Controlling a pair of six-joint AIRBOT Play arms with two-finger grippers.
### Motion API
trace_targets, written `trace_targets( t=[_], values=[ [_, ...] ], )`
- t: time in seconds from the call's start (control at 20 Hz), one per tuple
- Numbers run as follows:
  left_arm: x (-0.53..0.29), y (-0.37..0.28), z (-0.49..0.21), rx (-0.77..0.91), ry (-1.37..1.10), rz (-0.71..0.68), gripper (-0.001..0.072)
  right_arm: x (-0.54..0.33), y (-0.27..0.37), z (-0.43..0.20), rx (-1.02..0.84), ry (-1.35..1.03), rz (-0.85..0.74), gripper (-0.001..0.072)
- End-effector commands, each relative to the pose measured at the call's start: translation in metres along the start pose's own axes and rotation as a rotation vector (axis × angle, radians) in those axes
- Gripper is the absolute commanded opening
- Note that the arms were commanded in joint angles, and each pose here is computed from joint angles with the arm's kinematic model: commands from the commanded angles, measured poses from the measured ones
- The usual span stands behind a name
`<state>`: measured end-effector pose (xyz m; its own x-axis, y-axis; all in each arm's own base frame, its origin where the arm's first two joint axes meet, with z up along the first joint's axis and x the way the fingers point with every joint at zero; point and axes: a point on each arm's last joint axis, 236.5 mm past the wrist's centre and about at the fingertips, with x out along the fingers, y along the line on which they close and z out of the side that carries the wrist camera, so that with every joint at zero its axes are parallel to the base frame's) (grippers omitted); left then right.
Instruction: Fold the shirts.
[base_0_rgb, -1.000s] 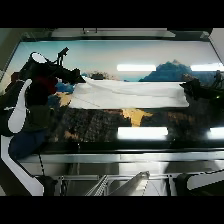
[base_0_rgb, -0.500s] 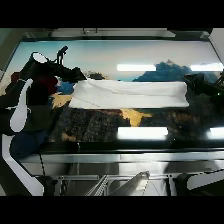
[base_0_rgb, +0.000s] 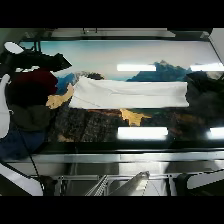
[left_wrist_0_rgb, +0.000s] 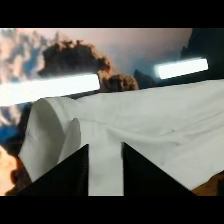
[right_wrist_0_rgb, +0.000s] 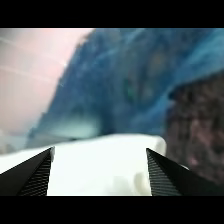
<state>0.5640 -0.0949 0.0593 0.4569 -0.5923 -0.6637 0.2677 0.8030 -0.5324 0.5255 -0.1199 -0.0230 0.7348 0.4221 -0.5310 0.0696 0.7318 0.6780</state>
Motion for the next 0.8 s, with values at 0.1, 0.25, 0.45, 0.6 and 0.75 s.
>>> trace_targets(
  t=[0.1, 0.25, 0.45, 0.6, 0.75],
  values=[
    [-0.028, -0.033, -0.004, 0.057, 0.030, -0.029, 0.0003, -0.015, -0.038, -0.038, -0.076, 0.225, -0.178, 0.0648],
    [-0.020, -0.064, -0.008, 0.105, 0.042, -0.056, 0.0010, -0.007, -0.043, -0.048, -0.059, 0.272, -0.154, 0.0648],
    [-0.006, -0.096, -0.027, 0.148, 0.111, -0.102, 0.0010, 0.011, -0.048, -0.068, -0.033, 0.367, -0.097, 0.0644],
    [0.002, -0.118, -0.042, 0.178, 0.166, -0.135, 0.0011, 0.024, -0.046, -0.075, -0.035, 0.418, -0.058, 0.0642],
    [0.010, -0.136, -0.052, 0.205, 0.192, -0.157, 0.0011, 0.035, -0.044, -0.074, -0.022, 0.432, -0.043, 0.0611]
  ],
)
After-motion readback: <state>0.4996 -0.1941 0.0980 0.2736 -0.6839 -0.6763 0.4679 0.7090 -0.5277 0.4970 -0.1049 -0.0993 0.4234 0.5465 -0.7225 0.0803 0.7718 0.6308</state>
